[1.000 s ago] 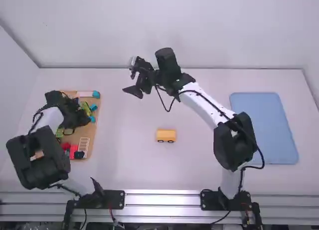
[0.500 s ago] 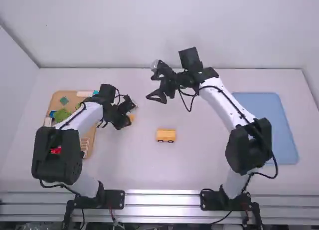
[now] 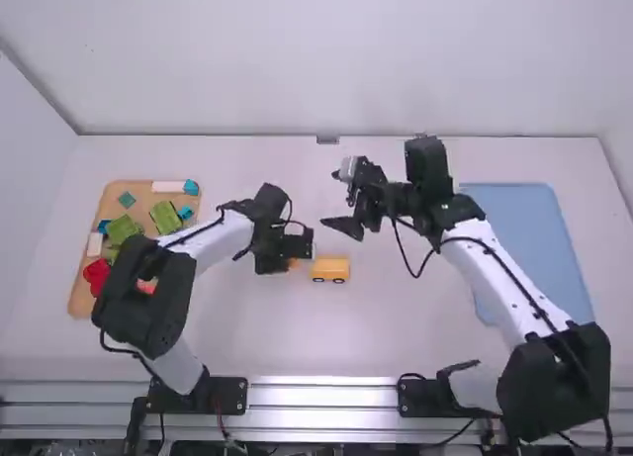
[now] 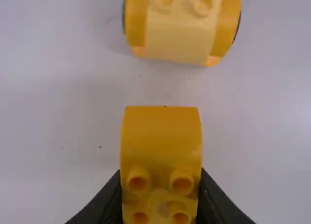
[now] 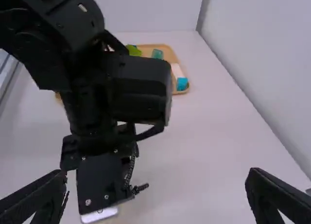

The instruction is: Assemble lego blocks to make yellow taxi

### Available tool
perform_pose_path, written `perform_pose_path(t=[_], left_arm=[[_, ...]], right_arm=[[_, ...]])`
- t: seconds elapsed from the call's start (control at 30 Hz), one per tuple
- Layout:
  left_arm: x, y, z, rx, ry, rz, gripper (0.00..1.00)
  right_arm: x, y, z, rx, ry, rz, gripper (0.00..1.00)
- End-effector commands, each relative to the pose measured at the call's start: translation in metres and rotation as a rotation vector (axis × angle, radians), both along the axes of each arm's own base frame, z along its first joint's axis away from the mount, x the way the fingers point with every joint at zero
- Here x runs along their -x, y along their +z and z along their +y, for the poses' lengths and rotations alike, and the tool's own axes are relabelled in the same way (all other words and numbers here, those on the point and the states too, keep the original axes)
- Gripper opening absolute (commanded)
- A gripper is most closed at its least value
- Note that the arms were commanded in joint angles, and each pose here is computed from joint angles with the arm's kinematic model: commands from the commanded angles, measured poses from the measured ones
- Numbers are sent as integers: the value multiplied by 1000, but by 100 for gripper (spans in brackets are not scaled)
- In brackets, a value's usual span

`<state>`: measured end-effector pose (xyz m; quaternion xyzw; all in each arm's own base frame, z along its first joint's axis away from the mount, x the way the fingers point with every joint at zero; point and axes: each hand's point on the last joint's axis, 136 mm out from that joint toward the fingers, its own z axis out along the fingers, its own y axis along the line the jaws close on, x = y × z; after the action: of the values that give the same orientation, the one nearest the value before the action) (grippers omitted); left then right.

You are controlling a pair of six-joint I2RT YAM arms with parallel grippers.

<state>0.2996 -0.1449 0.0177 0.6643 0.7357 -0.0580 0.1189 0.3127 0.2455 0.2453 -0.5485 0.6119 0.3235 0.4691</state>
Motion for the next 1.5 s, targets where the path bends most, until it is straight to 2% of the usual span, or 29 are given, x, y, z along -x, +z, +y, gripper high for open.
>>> perform_pose_path(t=[0.0,0.07,0.1,0.23,0.33,0.37,0.4,0.43,0.47,0.5,0.63,0.73,0.8,0.83,0.87,0.9,0.93,0.97,1.03,1.07,1.23,1.33,1.47], left_arm=[[-3,-8,9,-66,-64,-19,19],[-1,-15,11,-74,-64,4,25],[-1,-17,12,-75,-60,11,24],[8,-32,14,-97,-93,60,17],[3,-33,8,-69,-104,41,32],[1,-32,8,-64,-94,37,34],[-5,-31,5,-53,-59,19,54],[-10,-29,4,-45,-15,7,84],[-10,-29,4,-45,-15,7,84],[-12,-28,4,-41,12,4,99],[-10,-26,0,3,11,16,99],[-6,-23,-3,68,-42,39,99],[-5,-18,-1,162,-25,70,99],[-5,-17,-1,170,-22,73,99],[-7,-12,0,246,2,86,99],[-8,-10,0,278,9,87,99],[-9,-2,-2,390,-5,82,99],[-9,0,-2,413,-12,80,99],[-8,6,-2,547,-40,46,99],[-10,6,0,574,-35,22,99],[-18,-8,17,604,61,-44,99],[-13,-9,12,689,125,-31,99],[-6,-18,12,689,105,-71,99]], right_arm=[[7,7,-8,-32,-45,9,98],[2,4,-14,-51,-117,35,98],[1,4,-16,-56,-130,38,98],[2,3,-19,-90,-150,43,98],[3,3,-17,-91,-144,36,98],[3,3,-17,-91,-145,36,98],[2,3,-18,-92,-147,33,98],[1,3,-19,-90,-155,31,98],[1,3,-19,-90,-155,31,98],[0,3,-20,-88,-161,30,98],[-3,3,-21,-84,-175,20,98],[-3,4,-20,-87,-174,13,98],[-3,4,-20,-86,-174,14,98],[-3,4,-20,-86,-174,13,98],[-3,4,-20,-84,-172,6,98],[-3,4,-21,-82,-171,4,98],[-3,3,-21,-76,-167,-5,98],[-3,3,-21,-75,-166,-7,98],[-3,2,-21,-73,-169,-5,98],[-4,1,-22,-68,-178,-4,98],[-11,-6,-27,-37,-231,3,98],[-11,-5,-27,-40,-227,1,98],[-15,-5,-29,-31,-251,-10,98]])
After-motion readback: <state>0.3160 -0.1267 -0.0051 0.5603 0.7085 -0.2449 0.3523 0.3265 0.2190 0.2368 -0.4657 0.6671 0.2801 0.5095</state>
